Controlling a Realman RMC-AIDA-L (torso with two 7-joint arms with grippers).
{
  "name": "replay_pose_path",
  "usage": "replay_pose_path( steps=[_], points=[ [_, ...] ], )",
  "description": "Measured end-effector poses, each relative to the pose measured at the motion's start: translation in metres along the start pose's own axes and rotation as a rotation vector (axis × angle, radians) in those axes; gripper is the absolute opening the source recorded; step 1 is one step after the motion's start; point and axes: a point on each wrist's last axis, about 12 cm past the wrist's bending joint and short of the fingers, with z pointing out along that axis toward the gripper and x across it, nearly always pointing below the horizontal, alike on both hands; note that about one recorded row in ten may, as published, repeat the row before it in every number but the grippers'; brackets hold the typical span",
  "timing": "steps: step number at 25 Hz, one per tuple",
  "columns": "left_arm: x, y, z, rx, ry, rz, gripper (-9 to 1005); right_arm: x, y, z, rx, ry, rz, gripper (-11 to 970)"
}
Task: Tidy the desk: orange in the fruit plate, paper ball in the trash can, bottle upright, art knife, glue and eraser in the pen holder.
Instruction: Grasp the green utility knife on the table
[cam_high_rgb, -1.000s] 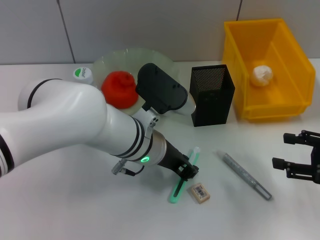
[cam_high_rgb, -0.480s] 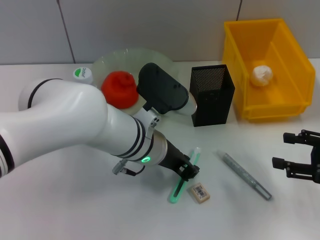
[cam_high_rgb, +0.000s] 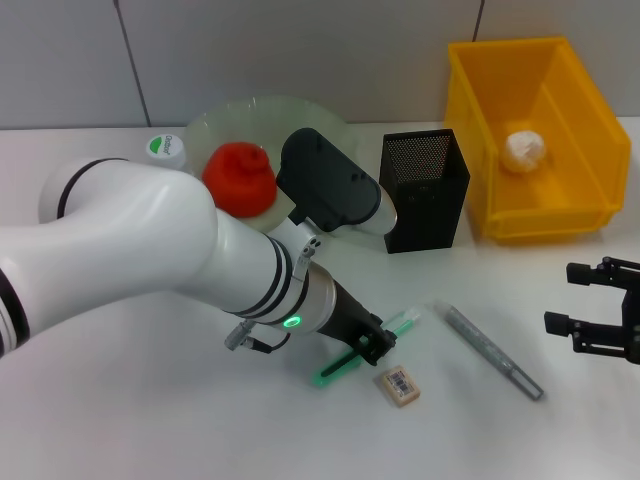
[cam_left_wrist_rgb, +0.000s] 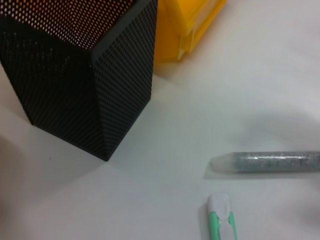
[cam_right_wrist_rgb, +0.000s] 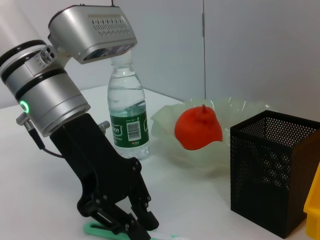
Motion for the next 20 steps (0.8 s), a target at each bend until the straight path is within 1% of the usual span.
replay_pose_path(
  steps=[6,12,17,20],
  points=[
    [-0.0011,0.0011,-0.0013,0.004,-0.003,-0.011,208,-0.0004,-0.0005,0.0008,0.0,0.003,-0.002,722],
    [-0.0006,0.001,-0.0014,0.006,0.002,-0.012,269,-0.0006,-0.0007,0.0011,0.0,0.003,-0.002,721],
    [-0.0006,0.0009,-0.0015,0.006,0.006,-0.008,454,-0.0007,-0.0007,0.0013,0.0,0.004,-0.003,720],
    [-0.0005,0.0003,-0.0016,0.01,0.014,-0.006,490,-0.0006,-0.0008,0.0011,0.0,0.004,-0.003,720]
  ],
)
